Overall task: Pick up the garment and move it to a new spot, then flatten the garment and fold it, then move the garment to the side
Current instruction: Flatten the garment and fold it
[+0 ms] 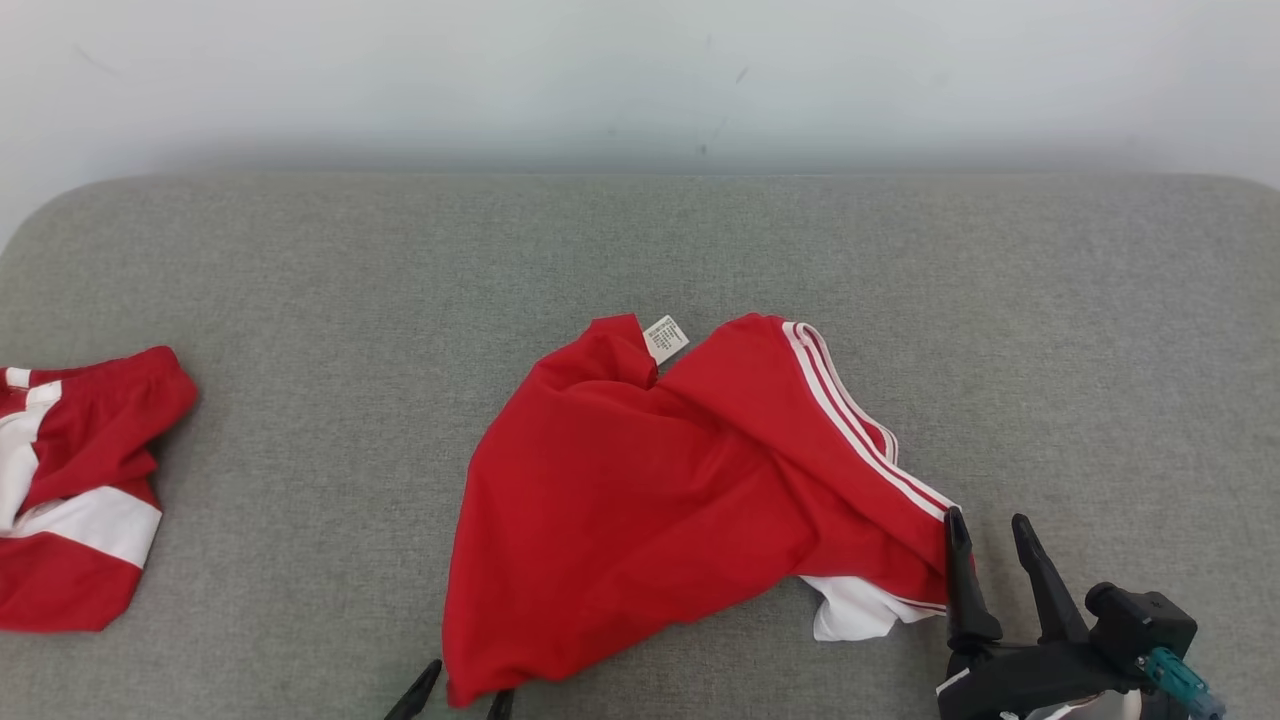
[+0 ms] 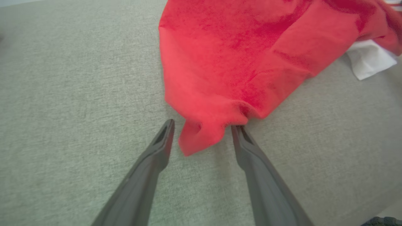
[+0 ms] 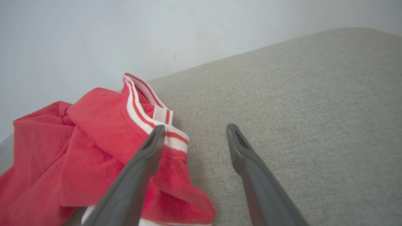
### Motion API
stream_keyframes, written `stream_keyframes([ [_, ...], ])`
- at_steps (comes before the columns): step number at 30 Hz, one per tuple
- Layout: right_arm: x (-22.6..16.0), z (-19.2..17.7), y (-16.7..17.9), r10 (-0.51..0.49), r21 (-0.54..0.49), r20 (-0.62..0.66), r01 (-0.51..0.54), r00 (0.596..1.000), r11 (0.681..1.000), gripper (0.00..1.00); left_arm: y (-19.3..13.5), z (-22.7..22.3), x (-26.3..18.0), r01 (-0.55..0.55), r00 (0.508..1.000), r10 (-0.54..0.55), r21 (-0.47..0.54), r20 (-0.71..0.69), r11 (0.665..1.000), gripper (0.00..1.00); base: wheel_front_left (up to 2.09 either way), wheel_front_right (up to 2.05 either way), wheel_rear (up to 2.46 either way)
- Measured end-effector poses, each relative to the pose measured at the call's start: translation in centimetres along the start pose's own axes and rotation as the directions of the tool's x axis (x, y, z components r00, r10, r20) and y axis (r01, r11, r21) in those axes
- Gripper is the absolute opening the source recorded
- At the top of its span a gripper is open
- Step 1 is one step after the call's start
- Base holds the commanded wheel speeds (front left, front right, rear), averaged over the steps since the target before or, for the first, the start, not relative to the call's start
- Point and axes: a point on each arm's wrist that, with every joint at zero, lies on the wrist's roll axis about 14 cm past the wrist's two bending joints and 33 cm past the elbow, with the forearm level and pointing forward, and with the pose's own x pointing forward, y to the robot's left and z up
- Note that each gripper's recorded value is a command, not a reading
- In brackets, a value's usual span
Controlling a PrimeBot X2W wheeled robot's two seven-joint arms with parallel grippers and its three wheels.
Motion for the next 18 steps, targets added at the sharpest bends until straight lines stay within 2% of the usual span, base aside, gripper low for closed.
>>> stream_keyframes([
  [2, 0.0, 0.1, 0.0, 0.001, 0.0, 0.002, -0.001, 1.0, 1.0, 1.0, 0.0, 0.3, 0.0, -0.003, 1.0, 0.004, -0.011, 0.022, 1.0, 1.0, 0.0, 0.0, 0.0],
  [9, 0.0, -0.3, 0.7, 0.021, -0.008, -0.009, -0.021, 1.0, 1.0, 1.0, 1.6, 4.8, -0.8, -0.075, 0.97, 0.082, -0.04, 0.23, 0.996, 1.0, 0.0, 0.0, 0.0],
  [18, -0.1, -1.5, 1.6, 0.043, 0.002, -0.048, -0.043, 0.998, 0.999, 1.0, 3.9, 7.1, -2.5, -0.182, 0.929, 0.19, -0.054, 0.319, 0.982, 1.0, 0.0, 0.0, 0.0],
])
